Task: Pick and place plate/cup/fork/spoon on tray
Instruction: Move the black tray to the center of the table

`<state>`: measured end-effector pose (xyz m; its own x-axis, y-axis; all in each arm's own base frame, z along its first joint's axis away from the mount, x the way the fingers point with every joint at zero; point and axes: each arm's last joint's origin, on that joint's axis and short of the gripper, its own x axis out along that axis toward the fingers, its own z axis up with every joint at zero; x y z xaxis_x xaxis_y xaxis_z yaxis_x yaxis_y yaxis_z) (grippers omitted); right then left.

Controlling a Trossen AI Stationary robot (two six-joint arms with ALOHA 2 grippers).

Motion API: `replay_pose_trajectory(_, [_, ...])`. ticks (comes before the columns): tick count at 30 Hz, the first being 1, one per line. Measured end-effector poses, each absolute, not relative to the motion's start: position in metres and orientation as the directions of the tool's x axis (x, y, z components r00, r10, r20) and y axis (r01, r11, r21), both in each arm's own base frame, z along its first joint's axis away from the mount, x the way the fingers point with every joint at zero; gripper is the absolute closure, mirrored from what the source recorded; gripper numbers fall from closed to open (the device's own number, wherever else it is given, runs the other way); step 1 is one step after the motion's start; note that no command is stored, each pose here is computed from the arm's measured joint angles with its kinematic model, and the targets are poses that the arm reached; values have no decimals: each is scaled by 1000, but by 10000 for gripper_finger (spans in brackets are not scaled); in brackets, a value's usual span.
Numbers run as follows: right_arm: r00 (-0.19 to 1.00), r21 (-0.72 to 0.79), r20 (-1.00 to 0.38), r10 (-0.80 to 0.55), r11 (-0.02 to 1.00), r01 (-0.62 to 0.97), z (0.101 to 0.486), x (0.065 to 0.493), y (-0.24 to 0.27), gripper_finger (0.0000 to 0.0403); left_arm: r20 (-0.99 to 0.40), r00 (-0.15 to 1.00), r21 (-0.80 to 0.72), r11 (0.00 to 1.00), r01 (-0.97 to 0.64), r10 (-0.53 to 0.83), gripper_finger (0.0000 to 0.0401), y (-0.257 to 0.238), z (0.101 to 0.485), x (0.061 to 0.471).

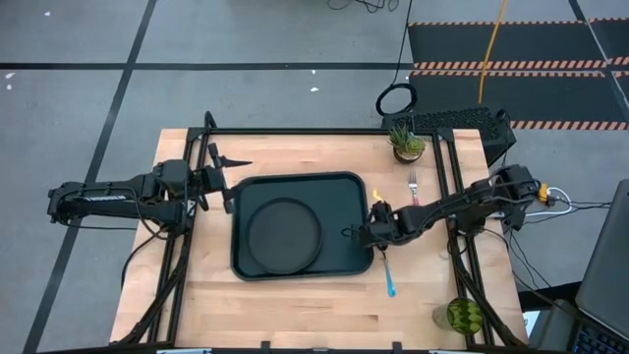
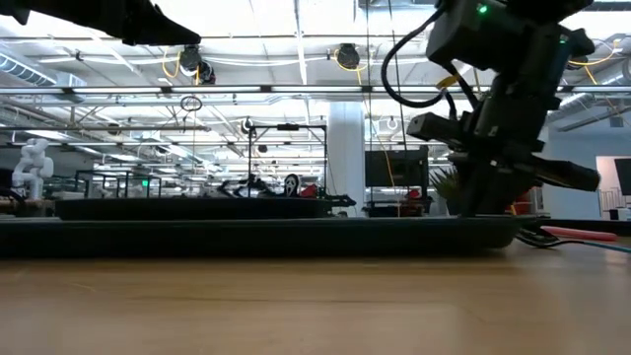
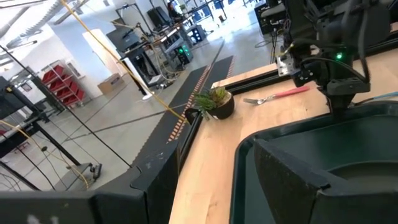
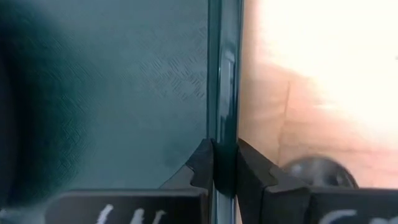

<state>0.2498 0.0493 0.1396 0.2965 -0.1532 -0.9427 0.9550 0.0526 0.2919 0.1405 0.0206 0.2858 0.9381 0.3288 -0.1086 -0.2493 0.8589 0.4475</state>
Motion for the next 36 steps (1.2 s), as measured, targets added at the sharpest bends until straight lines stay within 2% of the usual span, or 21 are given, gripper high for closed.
replay_pose_trajectory(36, [287, 285, -953, -98, 37, 958, 138, 230, 99, 381, -108, 938, 444, 860, -251, 329, 192, 21, 286, 141])
